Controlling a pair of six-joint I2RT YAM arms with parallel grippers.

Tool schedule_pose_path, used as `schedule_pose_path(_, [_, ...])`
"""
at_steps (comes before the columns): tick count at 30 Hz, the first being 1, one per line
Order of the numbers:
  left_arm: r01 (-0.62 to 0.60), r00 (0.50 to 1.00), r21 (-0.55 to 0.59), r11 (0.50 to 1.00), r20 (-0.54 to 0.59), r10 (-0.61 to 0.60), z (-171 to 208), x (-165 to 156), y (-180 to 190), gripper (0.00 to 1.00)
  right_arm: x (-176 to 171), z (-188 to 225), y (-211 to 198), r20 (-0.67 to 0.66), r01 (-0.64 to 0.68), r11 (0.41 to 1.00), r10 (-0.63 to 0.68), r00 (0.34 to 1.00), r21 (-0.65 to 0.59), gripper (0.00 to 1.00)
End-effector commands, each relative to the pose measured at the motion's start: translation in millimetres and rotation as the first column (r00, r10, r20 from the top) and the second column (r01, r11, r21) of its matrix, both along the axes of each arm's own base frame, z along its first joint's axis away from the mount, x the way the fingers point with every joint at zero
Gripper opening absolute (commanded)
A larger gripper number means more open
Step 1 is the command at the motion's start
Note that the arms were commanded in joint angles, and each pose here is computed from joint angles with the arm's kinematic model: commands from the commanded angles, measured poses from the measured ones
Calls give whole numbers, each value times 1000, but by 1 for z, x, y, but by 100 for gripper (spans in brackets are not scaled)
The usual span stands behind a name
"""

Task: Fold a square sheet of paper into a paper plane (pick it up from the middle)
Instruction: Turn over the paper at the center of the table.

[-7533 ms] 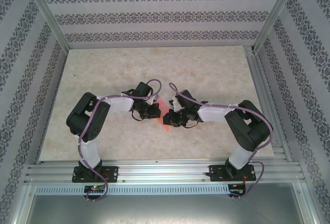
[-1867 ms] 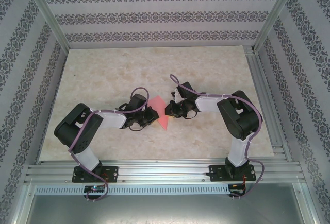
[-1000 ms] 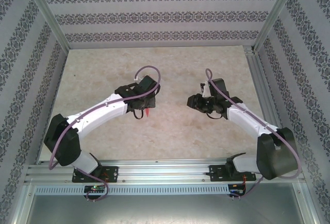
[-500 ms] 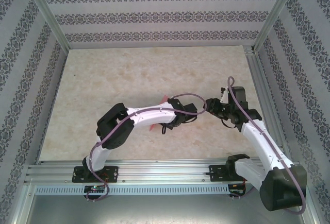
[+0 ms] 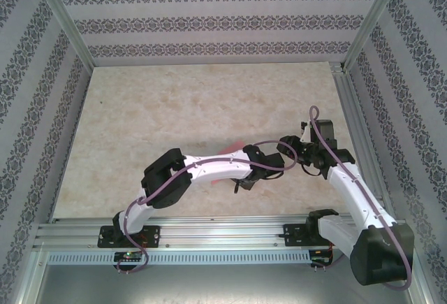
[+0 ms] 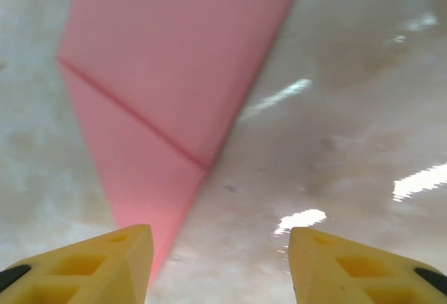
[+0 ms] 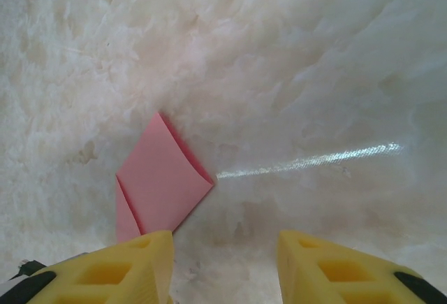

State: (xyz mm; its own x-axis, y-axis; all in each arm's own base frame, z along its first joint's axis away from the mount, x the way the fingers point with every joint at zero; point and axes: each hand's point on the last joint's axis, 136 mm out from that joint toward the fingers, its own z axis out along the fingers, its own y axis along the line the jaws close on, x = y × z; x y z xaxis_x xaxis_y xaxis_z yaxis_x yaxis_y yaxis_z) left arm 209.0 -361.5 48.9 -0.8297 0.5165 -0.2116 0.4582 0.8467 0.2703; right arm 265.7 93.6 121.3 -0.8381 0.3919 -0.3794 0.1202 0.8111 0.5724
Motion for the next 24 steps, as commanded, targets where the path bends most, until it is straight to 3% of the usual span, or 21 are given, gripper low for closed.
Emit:
schedule_pose_path(1, [61, 998, -315, 947, -2, -64, 61, -12, -38, 59, 2, 6, 12, 13, -63, 996, 62, 998, 59, 42])
schedule_pose_path(6, [-47, 998, -572, 819, 0, 58, 102, 10, 4, 66, 2, 10, 59, 19, -186, 972, 185, 983, 141, 31])
schedule_pose_path(9, [-222, 974, -666, 712, -123, 189, 84, 34, 51, 67, 1, 7, 96, 14, -260, 956, 260, 965, 138, 28])
schedule_pose_path(11, [-292, 956, -738, 609, -216, 196, 74, 46, 66, 67, 0, 3, 120, 8, -304, 943, 306, 952, 134, 28])
schedule_pose_path(13, [-312, 950, -778, 545, -268, 161, 68, 54, 71, 67, -1, -3, 143, -9, -339, 934, 342, 940, 113, 27])
schedule_pose_path(17, [-305, 945, -792, 529, -320, 66, 57, 66, 64, 62, -4, -18, 171, -38, -376, 920, 383, 923, 113, 23])
schedule_pose_path(24, [-406, 900, -758, 510, -428, 80, 21, 87, 66, 51, -4, -43, 196, -81, -393, 905, 409, 909, 164, 17])
